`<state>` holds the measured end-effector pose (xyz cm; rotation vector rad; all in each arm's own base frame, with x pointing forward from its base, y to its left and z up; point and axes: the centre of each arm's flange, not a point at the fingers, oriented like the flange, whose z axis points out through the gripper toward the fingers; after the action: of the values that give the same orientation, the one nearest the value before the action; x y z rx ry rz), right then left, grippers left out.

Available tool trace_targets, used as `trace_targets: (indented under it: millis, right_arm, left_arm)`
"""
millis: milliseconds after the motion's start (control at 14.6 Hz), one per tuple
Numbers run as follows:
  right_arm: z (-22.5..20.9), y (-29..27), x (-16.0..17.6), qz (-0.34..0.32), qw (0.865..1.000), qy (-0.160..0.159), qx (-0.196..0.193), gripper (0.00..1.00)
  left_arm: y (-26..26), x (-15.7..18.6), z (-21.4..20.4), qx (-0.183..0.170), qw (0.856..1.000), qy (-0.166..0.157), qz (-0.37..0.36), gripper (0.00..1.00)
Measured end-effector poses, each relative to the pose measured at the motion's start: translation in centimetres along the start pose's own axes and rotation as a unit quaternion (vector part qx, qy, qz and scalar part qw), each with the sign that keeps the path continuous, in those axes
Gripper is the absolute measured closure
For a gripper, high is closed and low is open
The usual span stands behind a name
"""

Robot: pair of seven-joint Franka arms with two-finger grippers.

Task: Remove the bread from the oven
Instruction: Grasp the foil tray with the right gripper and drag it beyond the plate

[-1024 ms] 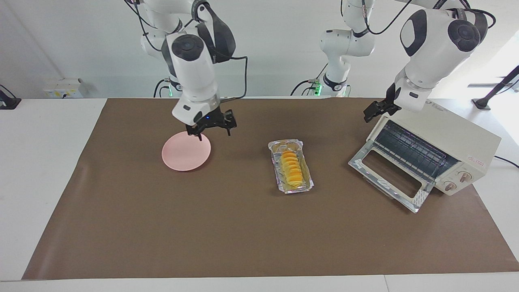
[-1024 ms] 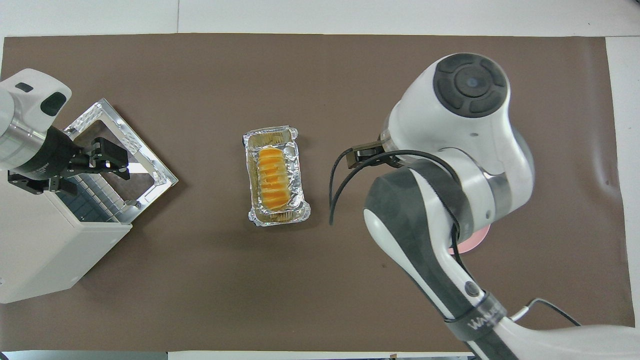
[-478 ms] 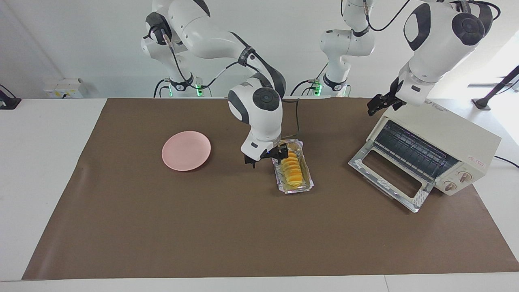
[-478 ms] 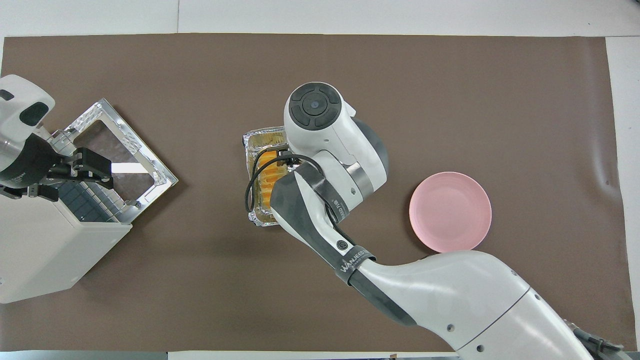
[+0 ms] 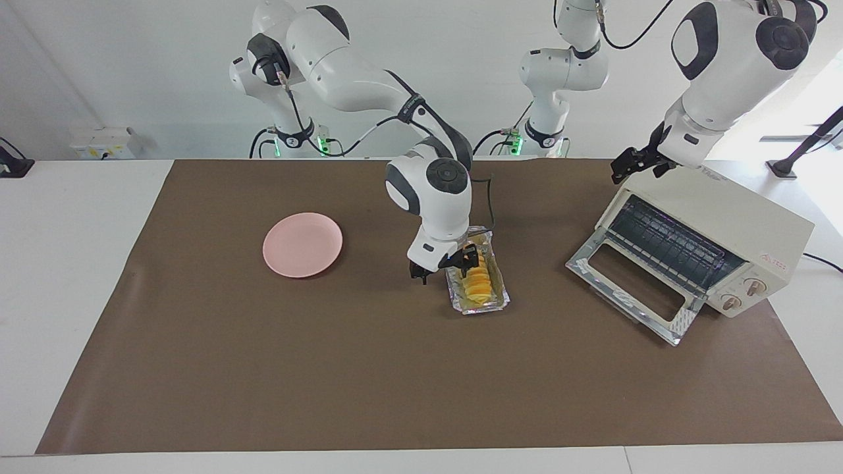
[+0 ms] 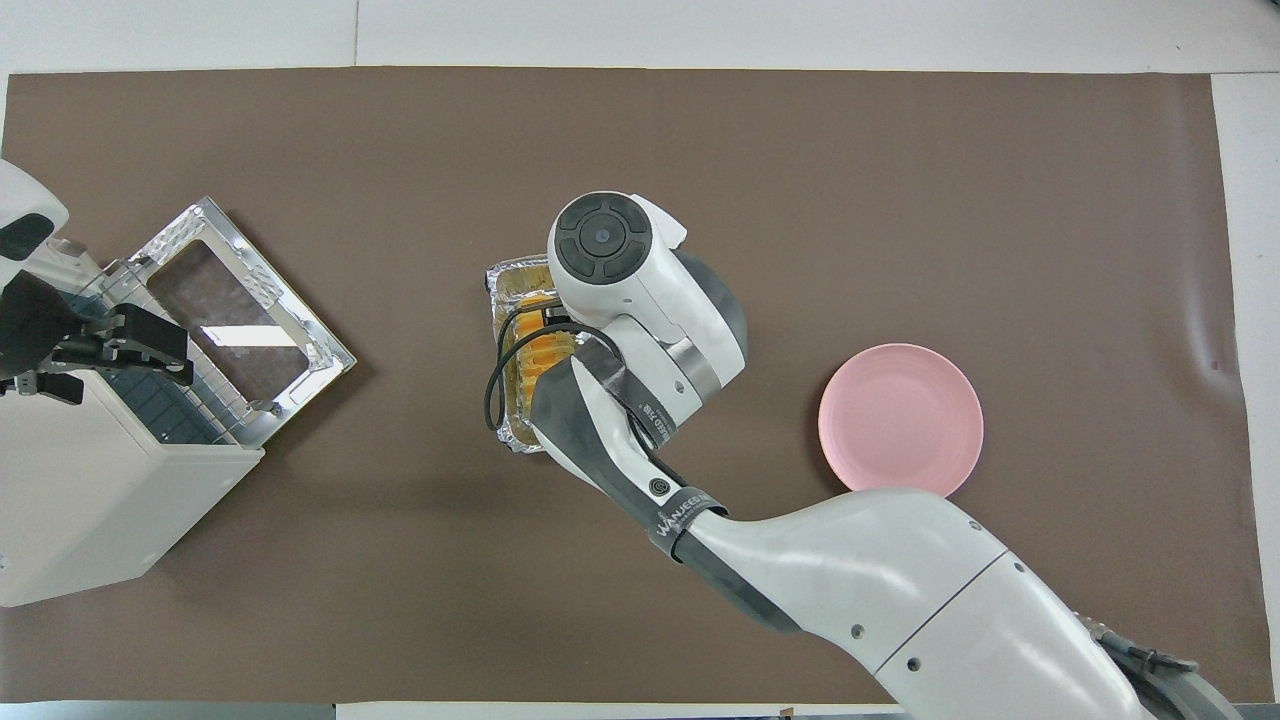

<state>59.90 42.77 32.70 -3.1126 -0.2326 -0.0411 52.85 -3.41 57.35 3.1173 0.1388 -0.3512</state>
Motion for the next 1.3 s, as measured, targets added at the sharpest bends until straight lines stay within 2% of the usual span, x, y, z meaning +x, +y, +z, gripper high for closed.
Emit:
trace_targets:
  millis: [205, 410, 546, 615, 956, 1024, 1298]
  right_arm:
    - [1.7, -0.2, -0.1, -0.003, 1.000, 0.004, 0.003, 0.00]
    - [2.5, -0.3, -0.5, -0.005, 1.000, 0.003, 0.002, 0.12]
    - [2.5, -0.3, -0.5, -0.005, 1.000, 0.003, 0.002, 0.31]
    - [2.5, -0.3, -0.5, -0.005, 1.000, 0.003, 0.002, 0.48]
    - [2.2, -1.0, -0.7, -0.009, 1.000, 0.005, 0.005, 0.94]
    - [2.0, -0.7, -0.6, -0.004, 1.000, 0.004, 0.008, 0.99]
    - [-1.6, 4.7, 2.2, 0.041, 0.999, -0.022, 0.007, 0.99]
  left_arm:
    - [0.2, 0.0, 0.0, 0.001, 1.000, 0.000, 0.002, 0.00]
    - [0.0, 0.0, 0.0, 0.000, 1.000, -0.001, 0.001, 0.00]
    - [0.2, -0.1, 0.0, 0.001, 1.000, -0.001, 0.004, 0.00]
    - [0.4, -0.1, 0.0, 0.001, 1.000, 0.000, 0.006, 0.00]
    - [0.7, -0.2, -0.1, 0.001, 1.000, 0.001, 0.009, 0.00]
    - [0.7, -0.2, -0.2, 0.001, 1.000, 0.002, 0.011, 0.00]
    - [0.9, 0.1, -1.1, -0.002, 0.999, 0.031, 0.035, 0.00]
